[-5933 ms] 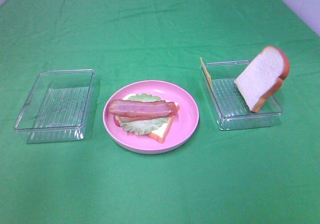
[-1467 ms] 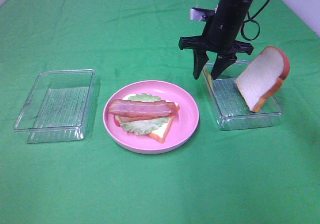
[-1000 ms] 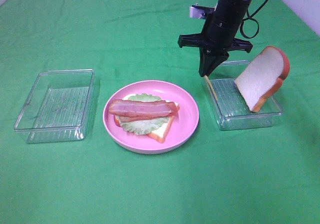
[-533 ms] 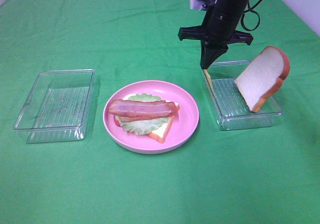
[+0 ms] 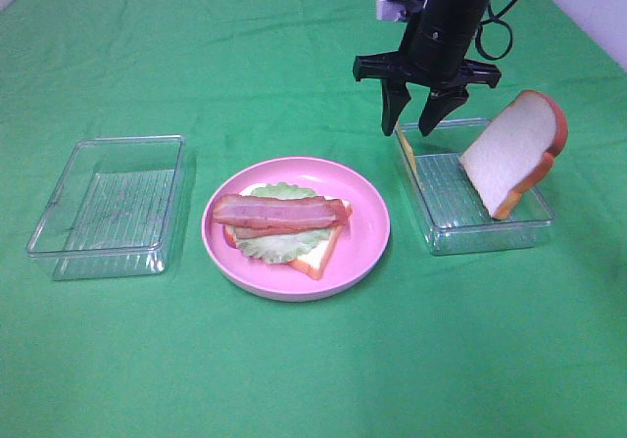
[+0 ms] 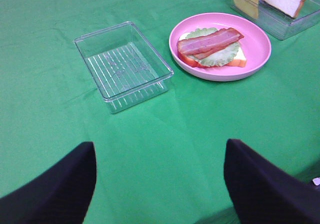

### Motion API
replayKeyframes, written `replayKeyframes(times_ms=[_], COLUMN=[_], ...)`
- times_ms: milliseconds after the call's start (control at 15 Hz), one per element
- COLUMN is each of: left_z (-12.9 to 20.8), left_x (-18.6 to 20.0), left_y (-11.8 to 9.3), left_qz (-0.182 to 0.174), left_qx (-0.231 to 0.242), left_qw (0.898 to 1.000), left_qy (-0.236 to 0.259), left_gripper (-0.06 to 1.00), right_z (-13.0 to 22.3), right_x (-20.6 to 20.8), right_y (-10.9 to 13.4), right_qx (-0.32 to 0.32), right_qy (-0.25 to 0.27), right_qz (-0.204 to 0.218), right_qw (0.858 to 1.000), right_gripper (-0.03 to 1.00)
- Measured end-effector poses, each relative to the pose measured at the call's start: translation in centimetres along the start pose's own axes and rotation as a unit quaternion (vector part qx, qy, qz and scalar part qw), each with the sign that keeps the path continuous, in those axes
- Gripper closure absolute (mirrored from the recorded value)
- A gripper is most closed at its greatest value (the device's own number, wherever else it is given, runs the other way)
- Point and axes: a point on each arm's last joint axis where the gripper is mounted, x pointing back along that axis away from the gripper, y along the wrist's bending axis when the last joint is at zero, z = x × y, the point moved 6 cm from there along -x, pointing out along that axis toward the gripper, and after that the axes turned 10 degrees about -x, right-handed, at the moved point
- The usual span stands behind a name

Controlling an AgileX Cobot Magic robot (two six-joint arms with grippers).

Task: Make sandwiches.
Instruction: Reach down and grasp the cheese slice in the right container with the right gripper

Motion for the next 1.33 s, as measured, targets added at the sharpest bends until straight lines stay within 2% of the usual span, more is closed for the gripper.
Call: replayKeyframes(times_ms=[533,867,1067,1333], left_z=[0.0,0.0,0.0,0.0], left_x=[0.0,0.0,0.0,0.0], left_y=[0.0,0.0,0.0,0.0], left_qz=[0.000,0.000,0.000,0.000], left_qx=[0.000,0.000,0.000,0.000], left_qw=[1.000,1.000,1.000,1.000], left_qy=[0.000,0.000,0.000,0.000], left_gripper=[0.26,0.26,0.26,0.26], right_z=[0.0,0.1,0.1,0.1], right_x=[-1.5,-2.3,-2.6,-2.6], right_y=[-0.3,-0.5,-0.5,-0.6], right_qx=[-0.003,-0.005,-0.005,-0.004], right_qy=[0.015,0.023,0.025,0.024], right_qz=[0.005,0.008,0.009,0.012], right_qw=[1.000,1.000,1.000,1.000], right_gripper=[0.51,0.61,0.80,0.97])
